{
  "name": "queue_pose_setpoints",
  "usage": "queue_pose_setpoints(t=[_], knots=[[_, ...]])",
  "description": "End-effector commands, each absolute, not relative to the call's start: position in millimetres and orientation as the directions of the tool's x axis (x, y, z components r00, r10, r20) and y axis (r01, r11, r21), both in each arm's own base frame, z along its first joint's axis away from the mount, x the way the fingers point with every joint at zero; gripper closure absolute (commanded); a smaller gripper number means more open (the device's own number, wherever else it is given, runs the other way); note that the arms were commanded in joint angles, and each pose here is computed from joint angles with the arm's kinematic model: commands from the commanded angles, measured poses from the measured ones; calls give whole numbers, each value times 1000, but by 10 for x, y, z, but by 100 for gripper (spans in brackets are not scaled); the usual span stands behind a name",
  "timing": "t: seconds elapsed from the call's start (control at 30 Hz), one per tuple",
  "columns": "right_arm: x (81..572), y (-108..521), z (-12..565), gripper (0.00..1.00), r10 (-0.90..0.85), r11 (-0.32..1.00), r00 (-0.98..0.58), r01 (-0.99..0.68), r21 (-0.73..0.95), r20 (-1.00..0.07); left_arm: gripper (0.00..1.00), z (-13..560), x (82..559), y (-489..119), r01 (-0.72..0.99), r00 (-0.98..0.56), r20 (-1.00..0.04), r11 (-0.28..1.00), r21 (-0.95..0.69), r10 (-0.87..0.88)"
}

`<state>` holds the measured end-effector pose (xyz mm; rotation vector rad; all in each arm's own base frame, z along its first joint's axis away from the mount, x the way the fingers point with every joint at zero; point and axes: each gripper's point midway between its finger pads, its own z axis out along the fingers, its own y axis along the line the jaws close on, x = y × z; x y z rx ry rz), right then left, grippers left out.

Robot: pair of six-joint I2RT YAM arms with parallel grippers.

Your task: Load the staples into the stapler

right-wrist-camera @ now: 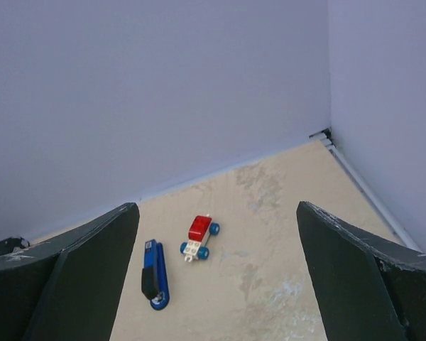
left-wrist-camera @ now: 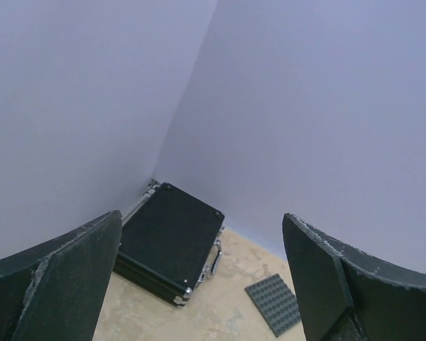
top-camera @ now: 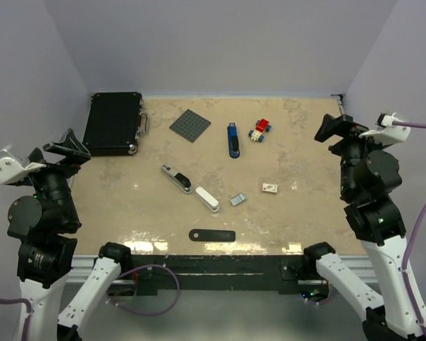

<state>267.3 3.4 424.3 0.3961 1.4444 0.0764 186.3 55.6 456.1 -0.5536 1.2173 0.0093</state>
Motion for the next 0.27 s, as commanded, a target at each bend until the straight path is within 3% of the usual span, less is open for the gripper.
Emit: queue_pose_setpoints(t=[0.0,0.23], knots=[[2599,-85,4462,2,252,931,216,213,297,-943,0,4535,1864,672,-382,333,-921,864,-327,-201],[2614,-71,4458,2,249,933,219,206,294,-943,0,4503,1900,658,-378,339,-917,862,-338,-211]])
